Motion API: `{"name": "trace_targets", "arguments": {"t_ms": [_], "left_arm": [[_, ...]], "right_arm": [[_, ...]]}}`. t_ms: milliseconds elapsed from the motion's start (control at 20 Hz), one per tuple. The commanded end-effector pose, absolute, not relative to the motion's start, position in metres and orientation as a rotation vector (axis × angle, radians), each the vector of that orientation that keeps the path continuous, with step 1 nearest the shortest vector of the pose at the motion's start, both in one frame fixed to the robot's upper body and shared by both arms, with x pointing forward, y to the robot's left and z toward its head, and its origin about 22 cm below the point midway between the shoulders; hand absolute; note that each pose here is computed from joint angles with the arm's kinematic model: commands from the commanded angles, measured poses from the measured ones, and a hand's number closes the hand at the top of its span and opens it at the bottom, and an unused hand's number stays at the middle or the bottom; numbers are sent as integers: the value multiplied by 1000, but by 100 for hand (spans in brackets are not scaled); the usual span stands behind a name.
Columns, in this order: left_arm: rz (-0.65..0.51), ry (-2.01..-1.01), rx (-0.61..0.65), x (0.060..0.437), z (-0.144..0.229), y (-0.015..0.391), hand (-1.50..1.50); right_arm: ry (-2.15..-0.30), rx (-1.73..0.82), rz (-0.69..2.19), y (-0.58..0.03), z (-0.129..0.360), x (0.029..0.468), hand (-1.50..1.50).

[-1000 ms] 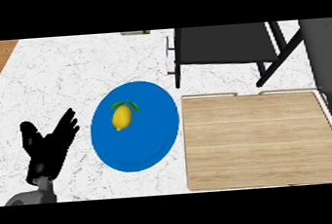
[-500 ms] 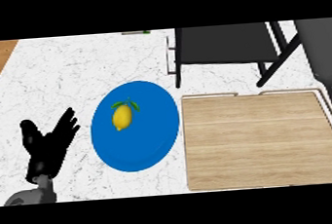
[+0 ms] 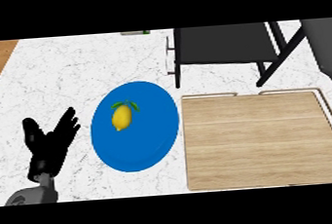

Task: Pick the tomato from the tray and place it in the tiered shelf

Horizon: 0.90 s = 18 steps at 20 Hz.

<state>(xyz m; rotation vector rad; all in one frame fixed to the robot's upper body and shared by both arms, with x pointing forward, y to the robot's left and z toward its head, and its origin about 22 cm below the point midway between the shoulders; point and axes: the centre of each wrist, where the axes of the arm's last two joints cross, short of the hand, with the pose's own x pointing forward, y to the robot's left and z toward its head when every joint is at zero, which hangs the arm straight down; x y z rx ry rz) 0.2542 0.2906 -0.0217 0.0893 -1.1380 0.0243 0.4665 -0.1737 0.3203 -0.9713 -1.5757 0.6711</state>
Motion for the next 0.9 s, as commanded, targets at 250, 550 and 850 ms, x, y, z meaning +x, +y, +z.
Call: {"name": "trace_targets", "arguments": {"t_ms": [250, 550, 850], "left_arm": [[31, -1128, 77, 258, -24, 293, 0], [28, -1119, 84, 248, -22, 287, 0], [40, -1115, 96, 244, -34, 307, 0]], "right_arm": [[-1646, -813, 309, -176, 320, 469, -150], [-1704, -630, 113, -194, 329, 467, -150], [-1732, -538, -151, -206, 356, 460, -150]]}}
